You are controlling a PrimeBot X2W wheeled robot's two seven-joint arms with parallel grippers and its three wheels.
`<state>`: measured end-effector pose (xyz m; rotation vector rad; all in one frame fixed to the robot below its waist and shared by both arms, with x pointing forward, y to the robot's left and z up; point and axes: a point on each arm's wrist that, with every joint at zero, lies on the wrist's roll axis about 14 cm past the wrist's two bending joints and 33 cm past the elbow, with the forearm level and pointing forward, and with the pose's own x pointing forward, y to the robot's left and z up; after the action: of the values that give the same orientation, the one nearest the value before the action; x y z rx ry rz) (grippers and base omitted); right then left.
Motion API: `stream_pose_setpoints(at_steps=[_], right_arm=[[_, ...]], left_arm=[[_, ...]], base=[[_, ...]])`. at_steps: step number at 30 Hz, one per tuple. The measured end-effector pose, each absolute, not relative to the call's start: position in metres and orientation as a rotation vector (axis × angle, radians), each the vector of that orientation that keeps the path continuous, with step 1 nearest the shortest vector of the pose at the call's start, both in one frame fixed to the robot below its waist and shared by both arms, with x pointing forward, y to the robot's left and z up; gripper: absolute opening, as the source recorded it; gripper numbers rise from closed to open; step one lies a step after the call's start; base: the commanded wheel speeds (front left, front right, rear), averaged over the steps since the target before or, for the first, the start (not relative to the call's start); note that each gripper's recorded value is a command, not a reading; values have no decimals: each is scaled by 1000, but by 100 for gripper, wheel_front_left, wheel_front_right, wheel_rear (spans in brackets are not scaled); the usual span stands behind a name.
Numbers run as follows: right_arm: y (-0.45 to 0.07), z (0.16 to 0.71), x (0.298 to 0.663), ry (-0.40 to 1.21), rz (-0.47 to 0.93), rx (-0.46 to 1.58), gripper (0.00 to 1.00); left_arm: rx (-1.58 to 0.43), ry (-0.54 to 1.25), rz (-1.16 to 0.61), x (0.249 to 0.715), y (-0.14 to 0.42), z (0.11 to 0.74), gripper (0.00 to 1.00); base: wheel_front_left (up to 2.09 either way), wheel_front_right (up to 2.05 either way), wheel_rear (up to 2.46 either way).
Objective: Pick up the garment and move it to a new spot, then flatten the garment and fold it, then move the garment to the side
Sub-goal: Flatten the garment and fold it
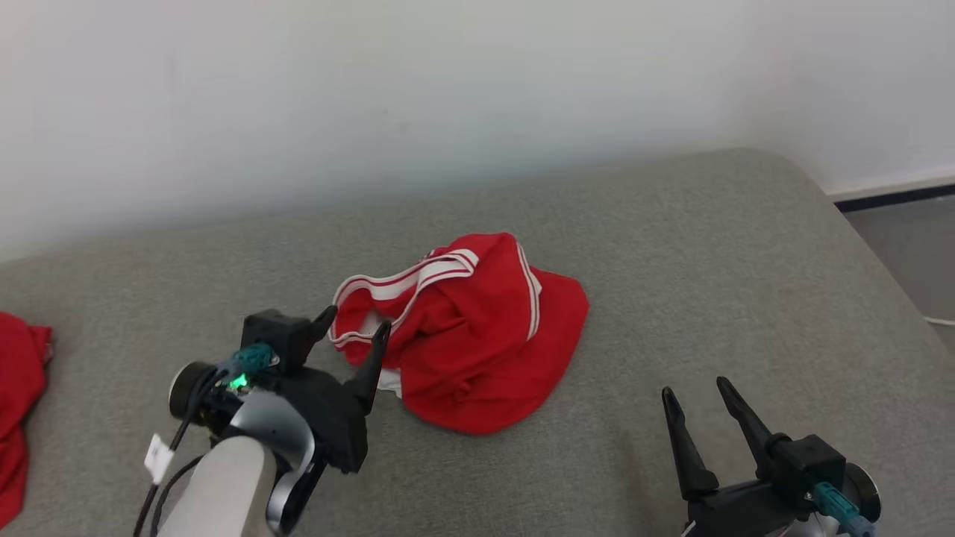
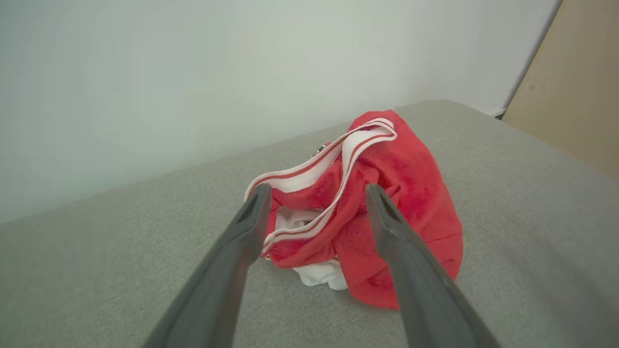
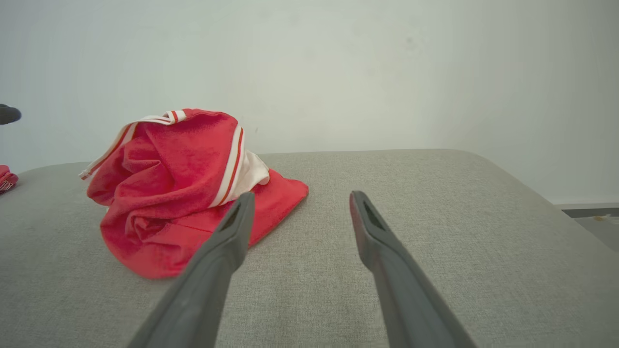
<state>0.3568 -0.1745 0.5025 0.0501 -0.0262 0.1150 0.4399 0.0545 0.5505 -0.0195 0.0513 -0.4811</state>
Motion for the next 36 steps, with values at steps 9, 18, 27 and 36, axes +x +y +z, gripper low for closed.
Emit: stream_pose_setpoints(at_steps=[9, 18, 27, 36], right_arm=[[-202, 494, 353, -10, 19, 70, 100], [-230, 478, 342, 34, -84, 79, 100], [-234, 474, 338, 40, -104, 83, 100], [-232, 477, 341, 34, -96, 83, 100]], left_arm=[[109, 149, -610, 485, -14, 534, 100], [130, 182, -609, 517, -46, 509, 39], [-37, 14, -676, 521, -83, 562, 0], [-328, -389, -790, 516, -118, 707, 0]], base=[[0, 0, 0], [0, 0, 0], [0, 0, 0], [0, 0, 0]])
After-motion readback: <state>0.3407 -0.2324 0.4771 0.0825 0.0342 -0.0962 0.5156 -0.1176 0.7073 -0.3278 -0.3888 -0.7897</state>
